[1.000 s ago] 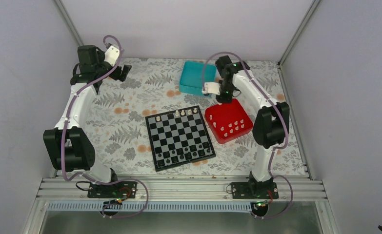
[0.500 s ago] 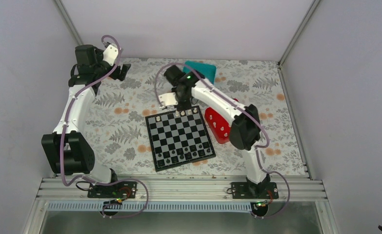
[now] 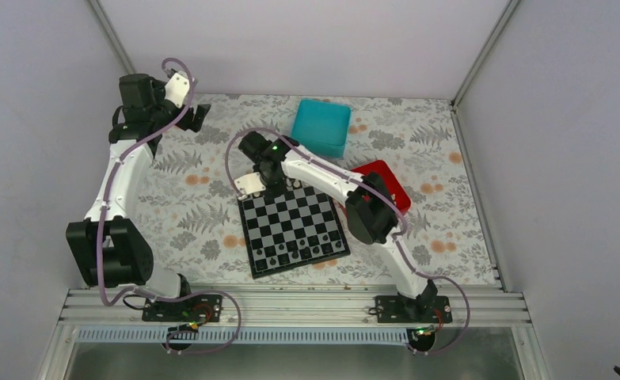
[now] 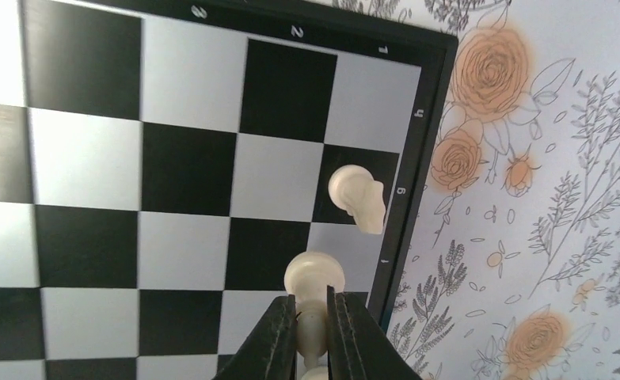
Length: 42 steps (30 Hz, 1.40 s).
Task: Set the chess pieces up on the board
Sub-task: Place the chess piece on the chessboard.
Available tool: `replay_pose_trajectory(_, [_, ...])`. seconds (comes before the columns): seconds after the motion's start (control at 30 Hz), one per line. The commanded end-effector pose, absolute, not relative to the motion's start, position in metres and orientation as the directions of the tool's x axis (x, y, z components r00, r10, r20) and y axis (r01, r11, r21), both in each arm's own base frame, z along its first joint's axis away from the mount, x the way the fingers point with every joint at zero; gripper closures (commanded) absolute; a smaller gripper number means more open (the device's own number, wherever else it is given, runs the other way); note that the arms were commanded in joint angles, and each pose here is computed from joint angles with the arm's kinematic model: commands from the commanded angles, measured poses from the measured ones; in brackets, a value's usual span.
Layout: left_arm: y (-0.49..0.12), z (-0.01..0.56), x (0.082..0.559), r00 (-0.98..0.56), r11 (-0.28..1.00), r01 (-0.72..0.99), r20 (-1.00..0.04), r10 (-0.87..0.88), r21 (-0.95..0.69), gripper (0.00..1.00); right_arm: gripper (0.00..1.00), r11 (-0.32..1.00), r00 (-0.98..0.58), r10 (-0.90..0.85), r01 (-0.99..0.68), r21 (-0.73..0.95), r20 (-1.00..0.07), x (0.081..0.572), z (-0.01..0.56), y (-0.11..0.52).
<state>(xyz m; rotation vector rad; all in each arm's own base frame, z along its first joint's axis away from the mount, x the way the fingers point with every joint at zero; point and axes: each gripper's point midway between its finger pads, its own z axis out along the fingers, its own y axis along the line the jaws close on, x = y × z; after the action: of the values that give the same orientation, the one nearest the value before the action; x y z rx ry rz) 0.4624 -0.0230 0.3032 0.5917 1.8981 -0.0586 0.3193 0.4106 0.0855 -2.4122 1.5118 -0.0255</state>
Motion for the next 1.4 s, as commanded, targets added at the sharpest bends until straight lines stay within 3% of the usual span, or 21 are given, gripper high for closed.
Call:
replay_pose_trajectory(0.0, [-0.023,0.315,0.456,-0.251,0.876,0.423,-0.9,0.357,0.23,0.0,0.89,-0.385,0.44,-0.886,-0.876,-0.291,-0.15,0.34,0.077,0.417])
replay_pose_trajectory(0.4, [-0.023,0.316,0.456,-0.25,0.876,0.423,-0.9,0.357,0.23,0.0,0.89,-0.367,0.433,-0.877,-0.884,-0.291,-0.21,0.35,0.073,0.423])
replay_pose_trajectory(1.37, [-0.022,0.31,0.458,-0.258,0.875,0.428,-0.898,0.357,0.224,0.0,0.9,-0.397,0.436,-0.876,-0.895,-0.202,-0.209,0.338,0.056,0.418])
